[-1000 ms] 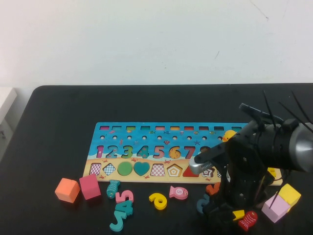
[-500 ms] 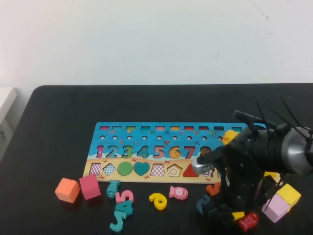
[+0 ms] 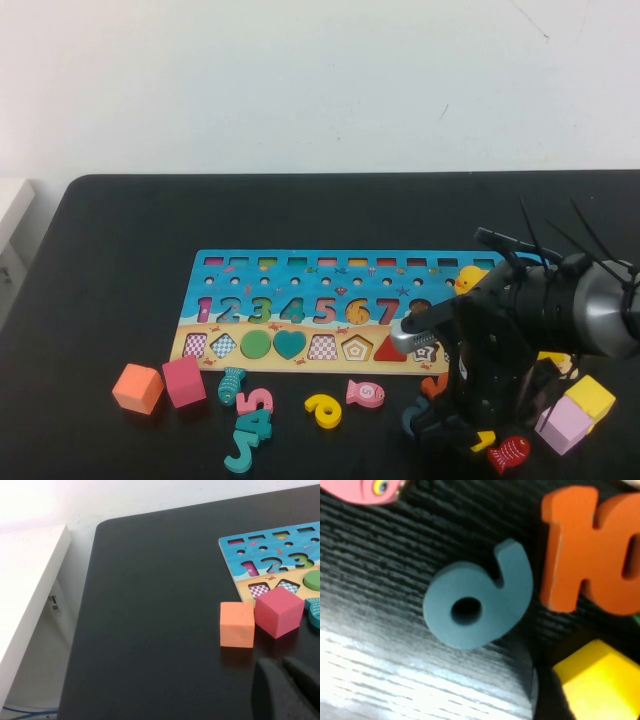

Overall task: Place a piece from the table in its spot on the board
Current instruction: Pick up the "Pentagon", then place the "Pentagon" into the hole of the Pentagon

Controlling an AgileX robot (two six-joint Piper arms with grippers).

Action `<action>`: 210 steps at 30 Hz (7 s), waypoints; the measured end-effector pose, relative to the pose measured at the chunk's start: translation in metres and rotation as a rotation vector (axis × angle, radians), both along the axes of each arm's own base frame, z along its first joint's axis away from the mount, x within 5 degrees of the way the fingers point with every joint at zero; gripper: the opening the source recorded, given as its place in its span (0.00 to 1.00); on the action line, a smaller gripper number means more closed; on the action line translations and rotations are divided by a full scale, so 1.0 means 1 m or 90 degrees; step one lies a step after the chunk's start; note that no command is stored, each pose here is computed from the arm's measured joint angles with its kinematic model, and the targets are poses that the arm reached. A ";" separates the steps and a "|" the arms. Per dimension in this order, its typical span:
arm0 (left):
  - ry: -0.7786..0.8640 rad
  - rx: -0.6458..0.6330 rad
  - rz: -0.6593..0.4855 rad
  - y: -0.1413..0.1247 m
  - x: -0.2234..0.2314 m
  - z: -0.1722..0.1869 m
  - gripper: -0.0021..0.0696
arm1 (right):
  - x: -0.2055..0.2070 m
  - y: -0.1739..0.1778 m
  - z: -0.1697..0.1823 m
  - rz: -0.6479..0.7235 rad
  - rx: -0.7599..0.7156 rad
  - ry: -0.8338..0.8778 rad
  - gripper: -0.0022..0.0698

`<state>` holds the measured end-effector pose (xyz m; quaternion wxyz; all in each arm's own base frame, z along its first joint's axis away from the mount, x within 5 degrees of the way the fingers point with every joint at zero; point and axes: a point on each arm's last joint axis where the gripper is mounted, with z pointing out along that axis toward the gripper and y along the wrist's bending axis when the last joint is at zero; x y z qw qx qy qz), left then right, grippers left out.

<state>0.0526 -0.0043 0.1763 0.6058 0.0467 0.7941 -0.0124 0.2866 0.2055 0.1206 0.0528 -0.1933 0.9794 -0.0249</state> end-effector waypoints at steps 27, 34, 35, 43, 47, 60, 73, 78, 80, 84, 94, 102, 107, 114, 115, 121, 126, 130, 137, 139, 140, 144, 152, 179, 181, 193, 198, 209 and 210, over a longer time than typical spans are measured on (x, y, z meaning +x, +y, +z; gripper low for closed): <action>0.000 0.003 -0.001 0.000 0.000 0.000 0.03 | 0.044 0.054 0.064 0.351 0.119 -0.061 0.55; 0.000 0.003 -0.001 0.000 0.000 0.000 0.03 | 0.072 0.076 0.036 0.362 0.108 -0.026 0.55; 0.000 0.003 -0.001 0.000 0.000 0.000 0.03 | 0.075 0.078 0.034 0.362 0.108 -0.025 0.55; 0.000 0.003 -0.001 0.000 0.000 0.000 0.03 | 0.085 0.085 0.036 0.381 0.107 -0.055 0.55; 0.000 0.003 -0.001 0.000 0.000 0.000 0.03 | 0.087 0.086 0.031 0.386 0.104 -0.055 0.55; 0.000 0.003 -0.001 0.000 0.000 0.000 0.03 | 0.091 0.086 0.016 0.394 0.088 -0.062 0.55; 0.000 0.003 -0.001 0.000 0.000 0.000 0.03 | 0.091 0.085 0.016 0.398 0.078 -0.056 0.68; 0.000 0.003 -0.001 0.000 0.000 0.000 0.03 | 0.091 0.084 0.016 0.402 0.071 -0.053 0.74; 0.000 0.003 -0.001 0.000 0.000 0.000 0.03 | 0.090 0.084 0.018 0.401 0.069 -0.045 0.74; 0.000 0.003 -0.001 0.000 0.000 0.000 0.03 | 0.094 0.087 0.033 0.403 0.071 -0.048 0.74; 0.000 0.003 -0.001 0.000 0.000 0.000 0.03 | 0.096 0.090 0.071 0.406 0.073 -0.020 0.47; 0.000 0.003 -0.001 0.000 0.000 0.000 0.03 | 0.092 0.095 0.062 0.377 0.116 -0.006 0.06; 0.000 0.003 -0.001 0.000 0.000 0.000 0.03 | 0.106 0.089 0.061 0.313 0.052 -0.086 0.06; 0.000 0.003 -0.001 0.000 0.000 0.000 0.03 | 0.112 0.089 0.036 0.298 0.029 -0.080 0.06; 0.000 0.003 -0.001 0.000 0.000 0.000 0.03 | 0.113 0.089 0.033 0.297 0.028 -0.078 0.06; 0.000 0.001 0.000 0.000 0.000 0.000 0.03 | 0.116 0.092 0.024 0.296 0.038 -0.092 0.06; 0.000 0.000 0.000 0.000 0.000 0.000 0.03 | 0.116 0.094 0.023 0.289 0.051 -0.091 0.06; 0.000 0.000 0.000 0.000 0.000 0.000 0.03 | 0.114 0.095 0.022 0.283 0.062 -0.079 0.06; 0.000 0.000 0.000 0.000 0.000 0.000 0.03 | 0.111 0.097 0.021 0.281 0.081 -0.056 0.06; 0.000 0.000 0.000 0.000 0.000 0.000 0.03 | 0.111 0.097 0.021 0.283 0.081 -0.056 0.06; 0.000 0.000 0.000 0.000 0.000 0.000 0.03 | 0.110 0.097 0.021 0.285 0.082 -0.055 0.06; 0.000 0.000 0.000 0.000 0.000 0.000 0.03 | 0.110 0.097 0.021 0.304 0.079 -0.056 0.06; 0.000 0.002 -0.001 0.000 0.000 0.000 0.03 | 0.108 0.095 0.055 0.315 0.087 -0.090 0.06; 0.000 0.004 -0.001 0.000 0.000 0.000 0.03 | 0.090 0.076 0.045 0.246 0.062 -0.077 0.06; 0.000 0.004 -0.001 0.000 0.000 0.000 0.03 | 0.090 0.075 0.041 0.240 0.053 -0.071 0.06; 0.001 0.004 -0.001 0.000 0.000 0.000 0.03 | 0.092 0.075 0.021 0.235 0.038 -0.047 0.06; 0.001 0.004 -0.001 0.000 0.000 0.000 0.03 | 0.092 0.075 0.021 0.235 0.039 -0.049 0.06; 0.001 0.004 -0.001 0.000 0.000 0.000 0.03 | 0.097 0.077 0.021 0.243 0.040 -0.087 0.06; 0.001 0.004 -0.001 0.000 0.000 0.000 0.03 | 0.097 0.076 0.024 0.241 0.034 -0.088 0.06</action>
